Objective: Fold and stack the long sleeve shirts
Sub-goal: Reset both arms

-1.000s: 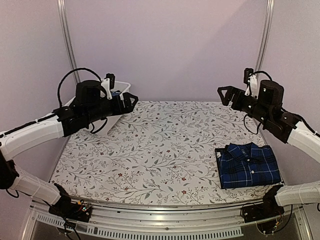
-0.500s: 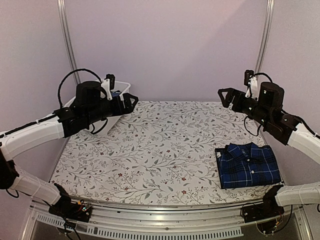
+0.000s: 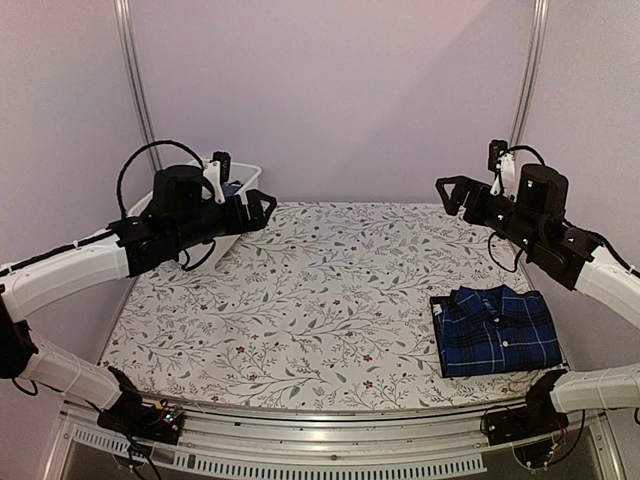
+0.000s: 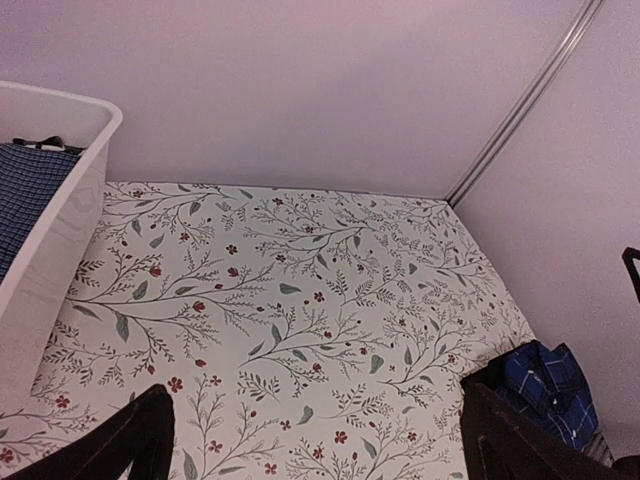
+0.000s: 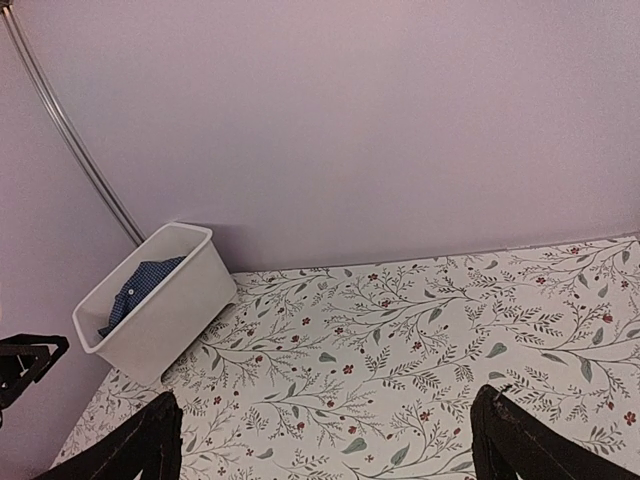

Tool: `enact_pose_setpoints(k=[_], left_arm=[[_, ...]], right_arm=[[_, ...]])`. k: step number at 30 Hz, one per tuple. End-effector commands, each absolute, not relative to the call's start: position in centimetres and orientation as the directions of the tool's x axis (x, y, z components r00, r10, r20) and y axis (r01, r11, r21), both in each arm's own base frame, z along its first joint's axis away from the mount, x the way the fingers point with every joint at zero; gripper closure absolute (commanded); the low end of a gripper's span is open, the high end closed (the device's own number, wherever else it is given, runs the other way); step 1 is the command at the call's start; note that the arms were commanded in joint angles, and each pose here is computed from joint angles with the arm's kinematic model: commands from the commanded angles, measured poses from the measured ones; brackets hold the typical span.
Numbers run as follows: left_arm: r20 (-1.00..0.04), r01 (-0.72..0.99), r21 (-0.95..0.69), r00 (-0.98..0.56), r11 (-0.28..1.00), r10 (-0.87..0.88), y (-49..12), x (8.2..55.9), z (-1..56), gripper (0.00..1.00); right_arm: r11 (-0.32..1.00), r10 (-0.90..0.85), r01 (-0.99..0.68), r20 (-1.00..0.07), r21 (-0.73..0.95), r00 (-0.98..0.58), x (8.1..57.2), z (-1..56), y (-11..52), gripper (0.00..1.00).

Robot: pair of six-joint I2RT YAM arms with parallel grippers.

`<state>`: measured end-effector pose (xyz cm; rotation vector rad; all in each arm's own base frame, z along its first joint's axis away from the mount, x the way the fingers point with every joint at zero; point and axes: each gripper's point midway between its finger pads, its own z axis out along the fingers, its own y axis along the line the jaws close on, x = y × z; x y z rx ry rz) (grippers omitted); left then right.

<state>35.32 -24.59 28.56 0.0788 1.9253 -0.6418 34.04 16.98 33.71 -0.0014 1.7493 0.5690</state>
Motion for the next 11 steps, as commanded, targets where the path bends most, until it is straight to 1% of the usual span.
enact_pose_setpoints(k=[1,11], left_arm=[[-0.879,0.33,-0.396,-0.407,0.857,-0.249,-23.69,35.39,29.41,0.0],[-0.879,0.329,-0.394,-0.407,0.858,-0.248,-23.62,35.34,29.35,0.0]], right_arm=[[0.874,0.296,-0.317,-0.92,0.369,-0.256,33.74,33.77,17.22,0.01],[0.874,0.295,-0.314,-0.919,0.37,-0.26,33.77,33.55,17.24,0.01]])
